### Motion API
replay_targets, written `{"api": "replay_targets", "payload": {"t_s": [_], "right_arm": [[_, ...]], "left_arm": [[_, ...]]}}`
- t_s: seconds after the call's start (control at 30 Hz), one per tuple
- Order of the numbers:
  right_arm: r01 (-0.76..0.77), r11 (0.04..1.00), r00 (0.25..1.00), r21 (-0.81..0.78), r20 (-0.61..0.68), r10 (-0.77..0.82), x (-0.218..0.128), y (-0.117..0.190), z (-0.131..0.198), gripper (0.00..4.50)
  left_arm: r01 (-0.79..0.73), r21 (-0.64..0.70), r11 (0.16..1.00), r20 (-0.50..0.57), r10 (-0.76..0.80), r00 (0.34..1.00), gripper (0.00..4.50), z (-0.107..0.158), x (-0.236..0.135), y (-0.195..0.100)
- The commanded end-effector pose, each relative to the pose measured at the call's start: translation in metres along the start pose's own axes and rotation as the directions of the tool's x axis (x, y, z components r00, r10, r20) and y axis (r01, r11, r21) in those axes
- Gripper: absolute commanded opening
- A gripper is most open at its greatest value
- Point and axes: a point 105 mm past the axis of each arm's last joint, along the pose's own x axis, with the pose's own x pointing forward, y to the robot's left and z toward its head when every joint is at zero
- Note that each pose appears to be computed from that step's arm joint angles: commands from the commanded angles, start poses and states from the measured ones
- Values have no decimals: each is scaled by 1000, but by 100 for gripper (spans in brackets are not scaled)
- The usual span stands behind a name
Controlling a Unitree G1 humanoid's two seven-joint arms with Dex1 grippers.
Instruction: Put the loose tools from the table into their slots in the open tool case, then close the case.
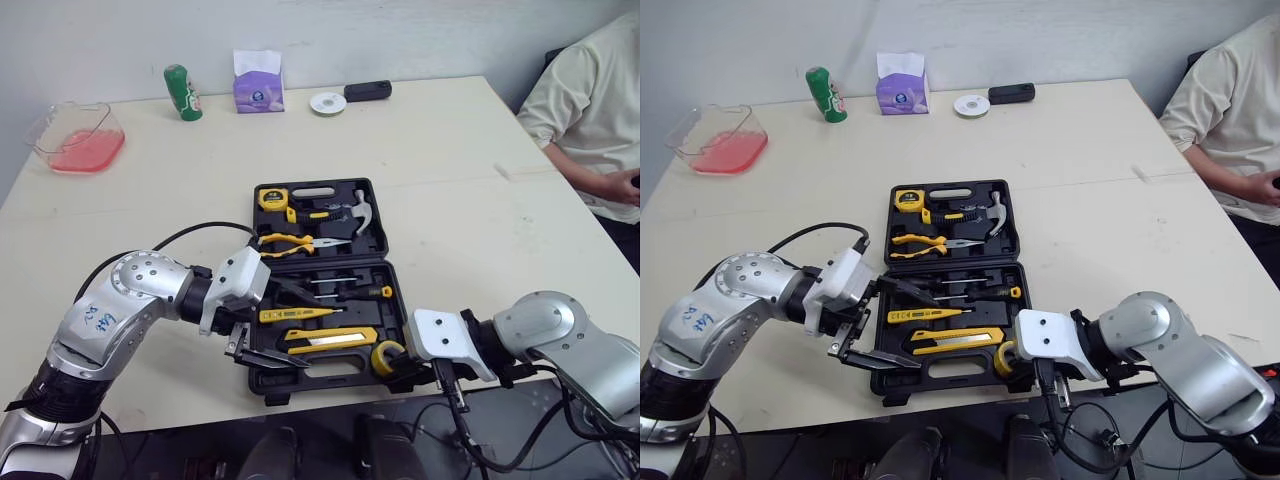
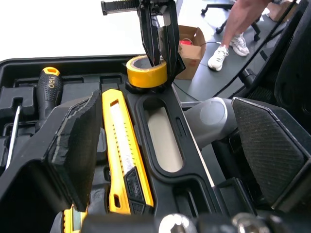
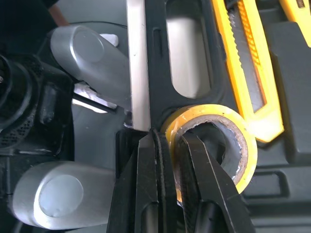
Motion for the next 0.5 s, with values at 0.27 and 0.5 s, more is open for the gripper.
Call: {"api": "replay_targets", "payload": {"t_s": [0.27,0.5], "right_arm": [[-10,1000,1000,-20,1,10,-1,5,2,4],[-8,1000,1000,1,29,8,-11,6,11,177]], "left_arm": [[17,56,998,23,-18,1000,450,13,3,-4],[15,66,998,32,-17,999,450,15,5,-3]]}}
